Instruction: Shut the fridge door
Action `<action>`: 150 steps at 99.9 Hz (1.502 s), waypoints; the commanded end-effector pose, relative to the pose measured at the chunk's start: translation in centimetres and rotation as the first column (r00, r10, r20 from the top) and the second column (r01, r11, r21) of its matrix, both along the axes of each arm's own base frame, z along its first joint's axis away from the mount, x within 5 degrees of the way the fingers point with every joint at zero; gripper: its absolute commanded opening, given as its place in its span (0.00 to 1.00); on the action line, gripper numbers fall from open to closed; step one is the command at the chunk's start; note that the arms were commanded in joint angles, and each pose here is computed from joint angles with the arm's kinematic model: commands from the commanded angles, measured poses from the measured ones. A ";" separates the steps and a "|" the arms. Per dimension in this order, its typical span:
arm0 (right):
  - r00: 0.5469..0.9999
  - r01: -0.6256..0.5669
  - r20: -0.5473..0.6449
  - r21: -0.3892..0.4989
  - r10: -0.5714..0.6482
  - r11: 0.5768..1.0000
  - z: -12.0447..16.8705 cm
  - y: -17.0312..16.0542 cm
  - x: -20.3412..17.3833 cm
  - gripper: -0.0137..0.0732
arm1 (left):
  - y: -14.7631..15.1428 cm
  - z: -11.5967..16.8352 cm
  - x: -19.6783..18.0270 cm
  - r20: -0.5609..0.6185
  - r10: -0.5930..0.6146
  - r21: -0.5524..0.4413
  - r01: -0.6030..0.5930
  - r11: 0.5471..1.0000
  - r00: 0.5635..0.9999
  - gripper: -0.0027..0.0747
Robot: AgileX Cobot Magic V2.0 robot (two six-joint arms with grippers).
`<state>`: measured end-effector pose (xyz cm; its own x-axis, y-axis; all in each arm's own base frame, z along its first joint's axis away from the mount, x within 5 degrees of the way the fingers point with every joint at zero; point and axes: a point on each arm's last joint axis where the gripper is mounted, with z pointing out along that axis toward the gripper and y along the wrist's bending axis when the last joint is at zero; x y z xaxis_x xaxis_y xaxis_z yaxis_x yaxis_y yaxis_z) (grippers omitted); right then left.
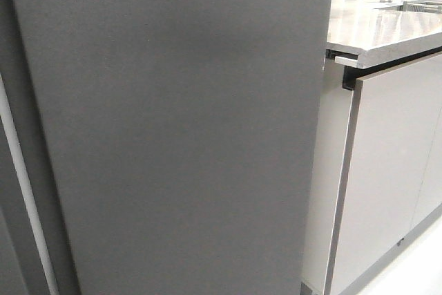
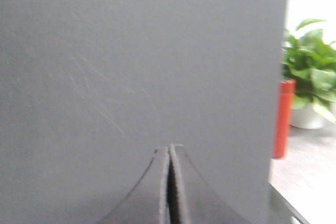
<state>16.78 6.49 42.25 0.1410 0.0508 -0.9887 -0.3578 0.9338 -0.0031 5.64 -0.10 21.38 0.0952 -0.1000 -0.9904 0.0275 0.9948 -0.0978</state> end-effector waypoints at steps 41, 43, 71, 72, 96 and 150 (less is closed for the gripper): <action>0.977 0.156 0.139 0.046 -0.161 0.987 -5.3 -4.5 -7.5 0.07 | 0.0 -0.4 0.2 0.030 -0.004 -0.006 0.005 1.000 1.000 0.01; 0.977 0.157 0.140 0.046 -0.162 0.987 -5.6 -4.6 -7.7 0.07 | 0.0 -0.4 0.2 0.030 -0.004 -0.006 0.005 1.000 1.000 0.01; 0.973 0.208 0.099 0.032 -0.211 0.978 -11.0 -5.4 -9.4 0.07 | 0.0 -0.4 0.2 0.030 -0.004 -0.006 0.005 1.000 1.000 0.01; 0.972 0.213 0.098 0.031 -0.215 0.976 -11.2 -5.4 -9.5 0.07 | 0.0 -0.4 0.2 0.030 -0.004 -0.006 0.005 1.000 1.000 0.01; 0.958 0.269 0.092 0.029 -0.270 0.963 -15.4 -6.0 -10.8 0.07 | 0.0 -0.4 0.2 0.030 -0.004 -0.006 0.005 1.000 1.000 0.01; 0.947 0.318 0.048 0.011 -0.318 0.948 -20.5 -6.3 -11.4 0.07 | 0.0 -0.4 0.2 0.030 -0.004 -0.006 0.005 1.000 1.000 0.01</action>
<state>5.55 0.33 21.40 0.1295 0.0049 -0.9916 -0.0619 0.9981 -0.0032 5.64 -0.10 21.38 0.0952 -0.1000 -0.9904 0.0275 0.9948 -0.0978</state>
